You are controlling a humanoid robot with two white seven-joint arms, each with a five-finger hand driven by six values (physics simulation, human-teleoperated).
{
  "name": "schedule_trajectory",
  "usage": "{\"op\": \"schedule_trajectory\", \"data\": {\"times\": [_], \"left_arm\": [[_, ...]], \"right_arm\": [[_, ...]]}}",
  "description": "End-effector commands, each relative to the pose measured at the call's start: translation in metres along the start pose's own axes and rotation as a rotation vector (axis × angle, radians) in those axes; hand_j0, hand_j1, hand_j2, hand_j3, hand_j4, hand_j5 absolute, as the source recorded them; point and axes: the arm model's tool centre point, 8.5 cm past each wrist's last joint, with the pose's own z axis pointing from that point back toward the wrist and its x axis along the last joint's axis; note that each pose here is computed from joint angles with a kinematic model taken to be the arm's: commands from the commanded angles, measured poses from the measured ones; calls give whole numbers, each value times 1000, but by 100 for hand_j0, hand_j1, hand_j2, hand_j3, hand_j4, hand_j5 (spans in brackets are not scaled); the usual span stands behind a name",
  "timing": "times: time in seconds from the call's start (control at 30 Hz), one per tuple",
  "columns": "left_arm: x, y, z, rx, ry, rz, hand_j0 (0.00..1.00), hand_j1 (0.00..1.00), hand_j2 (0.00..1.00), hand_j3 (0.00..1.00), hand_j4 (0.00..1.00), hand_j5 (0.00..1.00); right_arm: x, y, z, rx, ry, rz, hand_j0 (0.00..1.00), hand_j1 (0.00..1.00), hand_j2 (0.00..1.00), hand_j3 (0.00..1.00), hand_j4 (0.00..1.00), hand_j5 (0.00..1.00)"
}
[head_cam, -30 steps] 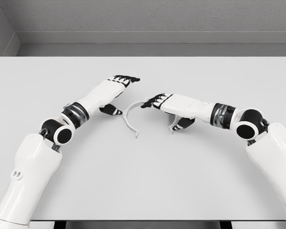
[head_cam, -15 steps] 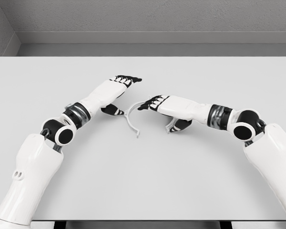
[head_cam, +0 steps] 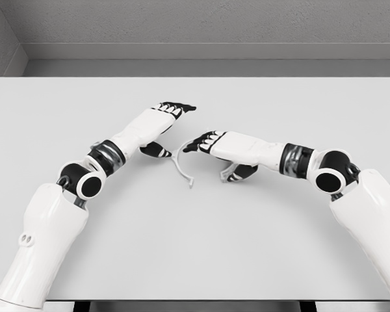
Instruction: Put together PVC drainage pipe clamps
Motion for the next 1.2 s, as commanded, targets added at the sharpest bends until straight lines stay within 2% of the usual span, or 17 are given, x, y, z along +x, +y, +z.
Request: {"op": "schedule_trajectory", "data": {"times": [0.0,0.23,0.27,0.37,0.53,0.73,0.83,0.9,1.17], "left_arm": [[2,0,-1,5,-4,7,100,100,100,100,100,100],[6,0,1,11,-10,8,100,100,100,100,100,100],[5,0,1,11,-7,9,100,100,100,100,100,100],[3,-1,3,9,-3,10,100,100,100,100,100,100],[8,-3,11,19,-12,7,100,100,100,100,100,100],[19,-5,20,31,-41,0,100,100,100,100,100,100],[27,-9,24,32,-64,-1,100,100,100,100,100,100],[33,-12,25,27,-117,-18,100,100,100,100,100,100],[35,-20,29,16,-117,-8,100,100,100,100,100,100]], "right_arm": [[3,-2,0,-7,-9,0,100,100,100,100,100,100],[2,0,3,-3,-5,0,100,100,100,100,100,100],[2,-4,9,-1,-1,22,100,100,100,100,100,100],[-13,-4,31,29,50,45,100,100,100,100,100,100],[-26,-13,45,41,94,72,100,100,100,100,100,100],[-56,-24,48,45,163,42,100,100,100,100,100,100],[-60,-31,48,41,174,44,100,100,100,100,100,100],[-64,-34,49,38,182,43,100,100,100,100,100,100],[-68,-38,52,38,193,49,100,100,100,100,100,100]]}}
